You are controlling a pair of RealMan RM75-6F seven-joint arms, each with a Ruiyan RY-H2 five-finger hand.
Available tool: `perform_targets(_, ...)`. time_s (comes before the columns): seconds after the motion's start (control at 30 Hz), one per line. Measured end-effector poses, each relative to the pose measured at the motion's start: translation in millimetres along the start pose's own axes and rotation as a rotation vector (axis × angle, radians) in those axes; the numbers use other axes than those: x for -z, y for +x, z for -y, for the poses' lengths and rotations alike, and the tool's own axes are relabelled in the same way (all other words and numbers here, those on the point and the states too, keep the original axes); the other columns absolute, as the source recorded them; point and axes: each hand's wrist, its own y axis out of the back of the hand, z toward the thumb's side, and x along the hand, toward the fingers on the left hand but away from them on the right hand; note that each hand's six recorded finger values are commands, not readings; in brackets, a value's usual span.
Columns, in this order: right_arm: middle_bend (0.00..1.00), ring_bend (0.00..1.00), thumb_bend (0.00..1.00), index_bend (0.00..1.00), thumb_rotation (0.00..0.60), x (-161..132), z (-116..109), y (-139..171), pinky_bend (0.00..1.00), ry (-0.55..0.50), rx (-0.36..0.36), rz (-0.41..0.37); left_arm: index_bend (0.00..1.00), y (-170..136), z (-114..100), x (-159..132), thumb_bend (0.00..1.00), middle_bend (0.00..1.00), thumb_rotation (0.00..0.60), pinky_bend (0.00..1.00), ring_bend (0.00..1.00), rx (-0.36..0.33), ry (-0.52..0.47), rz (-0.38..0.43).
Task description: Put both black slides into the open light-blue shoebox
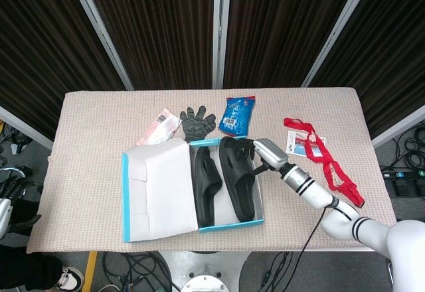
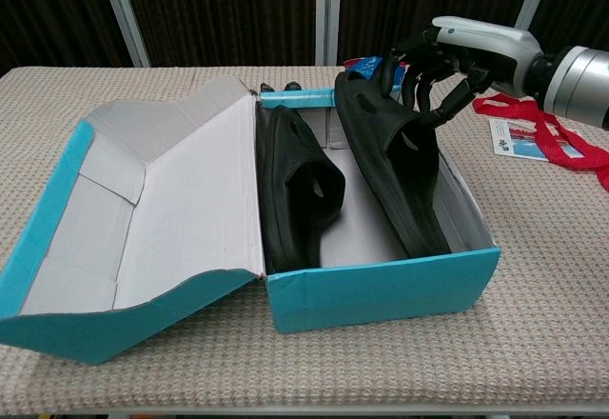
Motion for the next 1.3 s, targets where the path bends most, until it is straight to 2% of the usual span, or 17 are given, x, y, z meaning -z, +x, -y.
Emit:
perform_targets(0.2,0.60,0.50,0.16,0.52,0.600,-0.8,6.3,0.9,0.56,-0.091,-0.024,0.015,0.23,0.2,0.1,-0.6,0.14,0.17,0.600,0.15,0.09,0.001,0.000,0.002)
perform_targets(0.43,0.60,0.50,0.17,0.52,0.600,12.9,13.4,2.3,0.57,-0.217,-0.073,0.103,0.23,-0.1,0.8,-0.8,0.14,0.17,0.600,0.15,0.09,0.002,-0.001,0.001)
perform_targets(0.6,0.60,0.50,0.16,0.52,0.600,17.5,13.6,1.3,0.56,-0.208,-0.082,0.120,0.23,0.8,1.1,-1.5,0.14,0.17,0.600,0.15,0.09,0.003,-0.001,0.002)
perform_targets(0.67,0.58,0.49,0.12,0.50,0.600,16.4,12.5,0.9,0.56,-0.197,-0.084,0.116,0.23,1.2,1.0,-1.8,0.14,0.17,0.600,0.15,0.09,0.002,-0.002,0.002)
perform_targets(0.73,0.53,0.43,0.05,0.43,0.600,13.8,9.6,1.3,0.53,-0.186,-0.085,0.105,0.23,1.2,0.9,-1.7,0.14,0.17,0.600,0.15,0.09,0.002,-0.003,0.002)
perform_targets(0.8,0.44,0.31,0.00,0.31,0.600,10.6,5.7,2.2,0.43,-0.184,-0.083,0.092,0.23,1.2,0.8,-1.7,0.14,0.17,0.600,0.15,0.09,0.002,-0.005,0.002)
perform_targets(0.93,0.27,0.11,0.00,0.11,0.600,3.1,-5.6,5.3,0.24,-0.207,-0.078,0.066,0.23,1.6,0.8,-2.8,0.14,0.17,0.600,0.15,0.09,0.002,-0.006,0.006)
perform_targets(1.0,0.20,0.04,0.00,0.03,0.600,0.4,-11.2,7.8,0.17,-0.210,-0.081,0.057,0.23,1.6,0.9,-3.2,0.14,0.17,0.600,0.15,0.09,0.002,-0.005,0.007)
perform_targets(1.1,0.16,0.00,0.00,0.00,0.600,-2.7,-15.9,12.3,0.13,-0.209,-0.091,0.047,0.23,1.5,1.2,-3.9,0.14,0.17,0.600,0.15,0.09,0.002,-0.007,0.008)
perform_targets(1.3,0.11,0.00,0.00,0.00,0.600,-2.8,-18.6,18.7,0.11,-0.184,-0.123,0.058,0.23,1.0,0.1,-4.9,0.14,0.17,0.600,0.15,0.09,-0.001,-0.009,0.010)
